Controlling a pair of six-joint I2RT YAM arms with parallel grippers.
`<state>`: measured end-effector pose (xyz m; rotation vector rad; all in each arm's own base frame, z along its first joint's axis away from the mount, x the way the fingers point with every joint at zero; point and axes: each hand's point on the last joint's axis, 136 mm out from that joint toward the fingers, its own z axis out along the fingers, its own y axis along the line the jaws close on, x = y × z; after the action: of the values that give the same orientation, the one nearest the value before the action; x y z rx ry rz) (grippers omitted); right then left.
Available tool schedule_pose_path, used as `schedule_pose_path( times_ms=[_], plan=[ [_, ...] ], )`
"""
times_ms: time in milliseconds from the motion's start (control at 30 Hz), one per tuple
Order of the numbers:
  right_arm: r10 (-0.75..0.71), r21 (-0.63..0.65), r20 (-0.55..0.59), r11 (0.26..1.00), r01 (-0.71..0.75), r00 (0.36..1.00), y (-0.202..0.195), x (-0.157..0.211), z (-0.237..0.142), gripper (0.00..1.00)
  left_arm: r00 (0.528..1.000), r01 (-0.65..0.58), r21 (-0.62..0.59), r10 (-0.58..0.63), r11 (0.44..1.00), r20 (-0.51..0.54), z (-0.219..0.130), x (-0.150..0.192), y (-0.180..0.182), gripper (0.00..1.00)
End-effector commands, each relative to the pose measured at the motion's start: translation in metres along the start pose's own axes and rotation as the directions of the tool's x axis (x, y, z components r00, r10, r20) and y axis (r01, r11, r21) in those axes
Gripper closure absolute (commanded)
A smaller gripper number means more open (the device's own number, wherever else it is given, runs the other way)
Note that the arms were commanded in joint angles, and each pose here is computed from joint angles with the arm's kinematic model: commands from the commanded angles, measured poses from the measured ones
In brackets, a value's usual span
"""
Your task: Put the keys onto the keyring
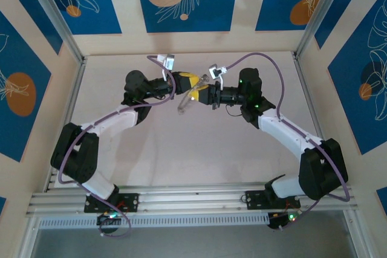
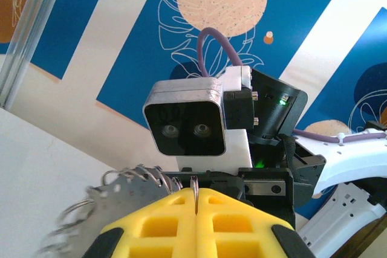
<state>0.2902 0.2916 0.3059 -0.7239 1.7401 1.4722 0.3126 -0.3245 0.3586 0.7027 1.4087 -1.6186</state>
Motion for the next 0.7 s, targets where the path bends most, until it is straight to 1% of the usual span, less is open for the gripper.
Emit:
schedule_pose_path(
  times_ms=[0, 67, 200, 300, 400, 667],
  plan=[
    [0.004, 0.018, 0.007, 1.0, -0.004, 1.0, 0.003, 0.0, -0.012, 0.86, 0.995, -0.085, 0.05, 0.082, 0.995, 0.055, 0.002, -0.017, -0.027, 1.0],
    [0.007, 0.033, 0.011, 0.999, -0.008, 1.0, 0.004, 0.001, -0.019, 0.75, 0.995, -0.083, 0.046, 0.08, 0.995, 0.059, 0.002, -0.017, -0.026, 1.0],
    [0.004, 0.064, 0.022, 0.998, -0.005, 1.0, 0.011, 0.006, -0.038, 0.67, 0.995, -0.082, 0.051, 0.078, 0.995, 0.066, 0.002, -0.019, -0.026, 1.0],
    [-0.004, 0.102, 0.051, 0.995, -0.001, 0.999, 0.013, 0.006, -0.055, 0.64, 0.995, -0.079, 0.062, 0.075, 0.995, 0.069, 0.003, -0.021, -0.027, 1.0],
    [-0.015, 0.14, 0.109, 0.99, 0.0, 0.994, 0.015, -0.005, -0.068, 0.63, 0.995, -0.074, 0.07, 0.069, 0.995, 0.074, 0.004, -0.022, -0.028, 1.0],
    [-0.038, 0.134, 0.241, 0.991, 0.006, 0.97, 0.025, -0.052, -0.071, 0.64, 0.996, -0.061, 0.076, 0.056, 0.995, 0.076, 0.006, -0.022, -0.027, 1.0]
  ],
)
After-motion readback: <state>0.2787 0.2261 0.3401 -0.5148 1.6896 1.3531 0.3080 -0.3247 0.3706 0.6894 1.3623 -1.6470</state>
